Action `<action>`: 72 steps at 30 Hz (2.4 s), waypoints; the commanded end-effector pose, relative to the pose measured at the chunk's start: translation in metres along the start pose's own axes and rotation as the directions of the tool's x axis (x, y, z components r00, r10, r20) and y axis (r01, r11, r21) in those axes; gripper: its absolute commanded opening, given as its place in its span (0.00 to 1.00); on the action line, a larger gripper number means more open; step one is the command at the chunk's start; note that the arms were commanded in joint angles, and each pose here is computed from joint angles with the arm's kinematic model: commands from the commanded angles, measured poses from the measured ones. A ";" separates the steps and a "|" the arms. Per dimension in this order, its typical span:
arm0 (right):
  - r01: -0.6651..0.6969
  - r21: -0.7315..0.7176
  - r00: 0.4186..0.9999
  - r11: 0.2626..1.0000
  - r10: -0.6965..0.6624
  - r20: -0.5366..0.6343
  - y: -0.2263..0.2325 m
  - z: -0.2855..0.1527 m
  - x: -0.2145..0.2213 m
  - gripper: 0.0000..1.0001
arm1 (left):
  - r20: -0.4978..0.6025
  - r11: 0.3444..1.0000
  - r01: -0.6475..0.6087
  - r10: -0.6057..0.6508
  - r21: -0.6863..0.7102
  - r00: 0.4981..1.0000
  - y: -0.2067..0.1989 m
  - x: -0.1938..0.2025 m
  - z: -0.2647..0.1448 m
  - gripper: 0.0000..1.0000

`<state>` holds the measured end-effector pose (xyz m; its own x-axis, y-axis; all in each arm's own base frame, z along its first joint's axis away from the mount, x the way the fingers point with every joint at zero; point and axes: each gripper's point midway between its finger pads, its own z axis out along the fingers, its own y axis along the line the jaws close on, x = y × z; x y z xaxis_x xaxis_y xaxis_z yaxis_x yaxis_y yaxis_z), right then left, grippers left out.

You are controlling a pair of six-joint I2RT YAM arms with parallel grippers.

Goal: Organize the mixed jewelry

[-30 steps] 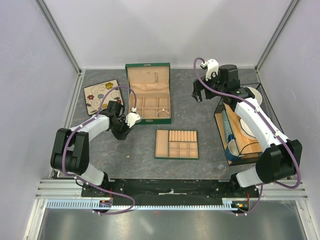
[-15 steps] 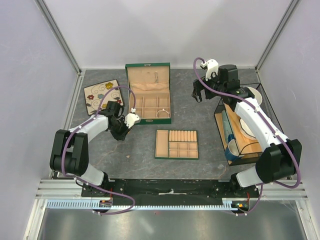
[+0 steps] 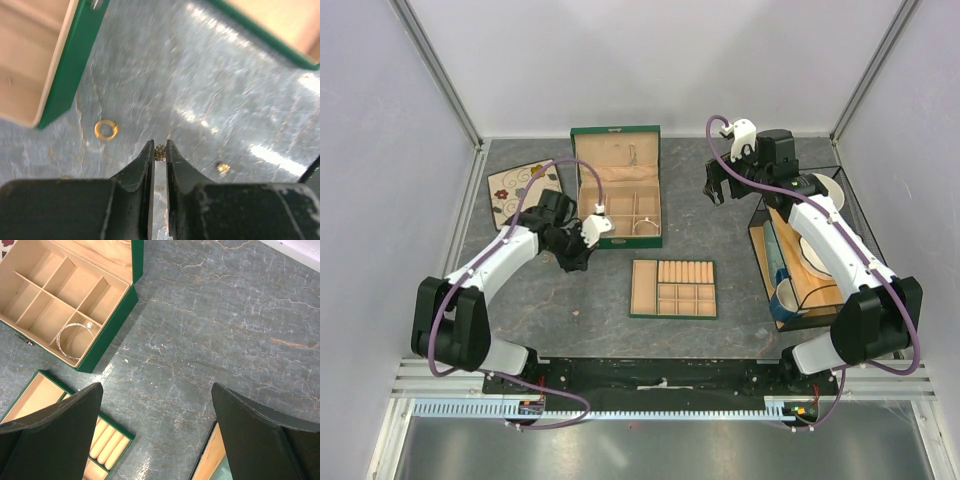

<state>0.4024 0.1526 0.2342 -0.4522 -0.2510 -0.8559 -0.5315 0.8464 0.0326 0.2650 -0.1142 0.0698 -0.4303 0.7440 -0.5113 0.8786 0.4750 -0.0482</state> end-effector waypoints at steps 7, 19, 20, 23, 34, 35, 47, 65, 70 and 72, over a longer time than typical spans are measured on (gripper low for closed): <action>0.015 0.011 1.000 1.000 -0.015 0.027 -0.002 0.001 -0.008 0.98 | 0.107 0.981 -0.172 0.163 0.089 0.981 -0.067 -0.097 -0.003 0.09; 0.016 0.048 0.999 0.999 -0.018 0.038 -0.011 -0.005 -0.011 0.98 | 0.099 0.941 -0.300 0.287 0.158 0.953 -0.120 -0.150 0.044 0.09; 0.012 0.050 0.999 0.999 -0.014 0.037 -0.012 -0.005 -0.010 0.98 | 0.101 0.937 -0.307 0.294 0.165 0.951 -0.123 -0.152 0.046 0.09; 0.013 0.053 0.999 0.999 -0.015 0.041 -0.013 -0.006 -0.011 0.98 | 0.098 0.927 -0.326 0.313 0.185 0.945 -0.136 -0.154 0.054 0.09; 0.007 0.059 0.999 0.998 -0.009 0.036 -0.017 -0.006 -0.009 0.98 | 0.067 0.891 -0.377 0.373 0.252 0.925 -0.175 -0.144 0.075 0.09; 0.006 0.057 0.999 0.998 -0.008 0.038 -0.017 -0.006 -0.009 0.98 | 0.066 0.890 -0.381 0.376 0.252 0.924 -0.177 -0.143 0.076 0.09; 0.004 0.057 0.999 0.998 -0.006 0.046 -0.018 -0.009 -0.011 0.98 | 0.017 0.873 -0.408 0.419 0.269 0.908 -0.190 -0.130 0.095 0.09; 0.001 0.056 0.999 0.998 -0.004 0.048 -0.018 -0.010 -0.011 0.98 | -0.034 0.864 -0.415 0.441 0.285 0.897 -0.196 -0.109 0.109 0.09; 0.003 0.053 0.999 0.999 -0.005 0.049 -0.018 -0.010 -0.011 0.98 | -0.043 0.864 -0.419 0.447 0.281 0.893 -0.195 -0.107 0.112 0.12; 0.000 0.055 0.999 0.998 -0.003 0.050 -0.019 -0.011 -0.011 0.98 | -0.045 0.865 -0.419 0.448 0.277 0.893 -0.194 -0.108 0.113 0.15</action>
<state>0.4089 0.1349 0.2322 -0.4648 -0.2394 -0.8524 -0.4820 0.8760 0.0169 0.1610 -0.3316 0.0388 0.0037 0.9043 -0.4268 0.9956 -0.0432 -0.0828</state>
